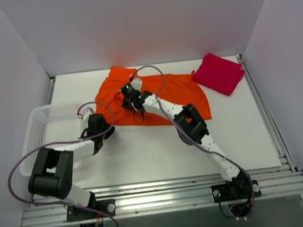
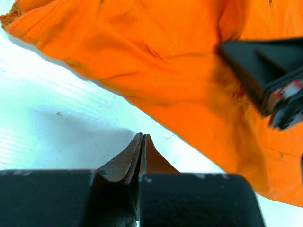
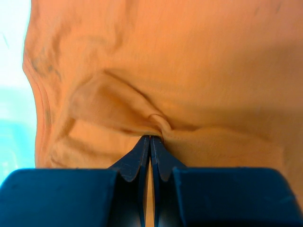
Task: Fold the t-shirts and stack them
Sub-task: Fold the flattened tshirt in 1/3 of the way
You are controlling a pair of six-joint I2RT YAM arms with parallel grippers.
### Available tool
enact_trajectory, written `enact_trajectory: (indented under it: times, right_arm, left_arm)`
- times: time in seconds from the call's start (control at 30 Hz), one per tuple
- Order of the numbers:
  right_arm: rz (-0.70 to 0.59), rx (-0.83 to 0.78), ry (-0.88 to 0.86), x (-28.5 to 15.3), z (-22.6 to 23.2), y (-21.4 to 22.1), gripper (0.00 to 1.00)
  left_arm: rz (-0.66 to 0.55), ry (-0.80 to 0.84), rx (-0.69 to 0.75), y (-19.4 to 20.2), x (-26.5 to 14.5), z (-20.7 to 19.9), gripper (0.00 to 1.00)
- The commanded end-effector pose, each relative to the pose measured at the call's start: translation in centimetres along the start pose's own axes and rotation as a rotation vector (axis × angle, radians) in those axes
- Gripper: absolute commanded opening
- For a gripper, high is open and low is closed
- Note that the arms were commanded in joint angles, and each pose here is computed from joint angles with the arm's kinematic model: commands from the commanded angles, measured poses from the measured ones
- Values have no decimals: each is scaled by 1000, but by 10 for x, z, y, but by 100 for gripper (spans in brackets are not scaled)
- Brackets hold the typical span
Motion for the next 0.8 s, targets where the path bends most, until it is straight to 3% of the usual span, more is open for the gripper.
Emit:
enact_trajectory:
  times: [0.0, 0.03, 0.13, 0.23, 0.27, 0.3, 0.4, 0.5, 0.53, 0.57, 0.6, 0.63, 0.67, 0.77]
  right_arm:
    - [-94, 21, -5, 2, -12, -48, 0]
    - [-124, 25, -25, 4, -11, -58, 0]
    - [-278, 5, -105, 1, -3, -104, 12]
    - [-416, -30, -142, -22, 8, -150, 57]
    - [-453, -34, -153, -32, 9, -164, 77]
    - [-470, -46, -152, -39, 9, -170, 84]
    - [-510, -73, -88, -70, -3, -183, 88]
    - [-506, -31, 60, -98, -43, -166, 88]
    - [-547, 3, 76, -129, -50, -176, 88]
    - [-485, 17, 162, -118, -81, -139, 88]
    - [-479, 39, 198, -126, -99, -132, 88]
    - [-505, 72, 212, -151, -108, -136, 88]
    - [-444, 82, 295, -148, -136, -102, 88]
    - [-428, 113, 442, -188, -176, -80, 88]
  left_arm:
    - [-36, 68, -5, -8, -3, -16, 2]
    - [-37, 67, -3, -8, -2, -16, 2]
    - [-29, 61, 0, -7, -1, -16, 2]
    - [-32, 71, -2, -8, -2, -18, 2]
    - [-34, 72, -2, -8, -3, -18, 2]
    - [-37, 71, 1, -9, -3, -18, 2]
    - [-51, 74, 3, -12, -4, -22, 2]
    - [-69, 69, 16, -17, -3, -25, 2]
    - [-71, 65, 19, -17, -3, -25, 2]
    - [-71, 67, 21, -17, -2, -26, 3]
    - [-69, 72, 24, -17, -2, -27, 6]
    - [-54, 81, 24, -14, -2, -27, 12]
    - [-49, 94, 25, -12, -2, -27, 34]
    - [-39, 101, 24, -8, -1, -26, 59]
Point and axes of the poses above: each gripper's point midway between its finger pads, its own x axis out along the fingers, its own z axis along the line the jaws close on, y = z × x, the point moved 4 cm from there along -x, back along the fingers, and after that the axes turned 14 degrees about -x, right-handed, at the moved point
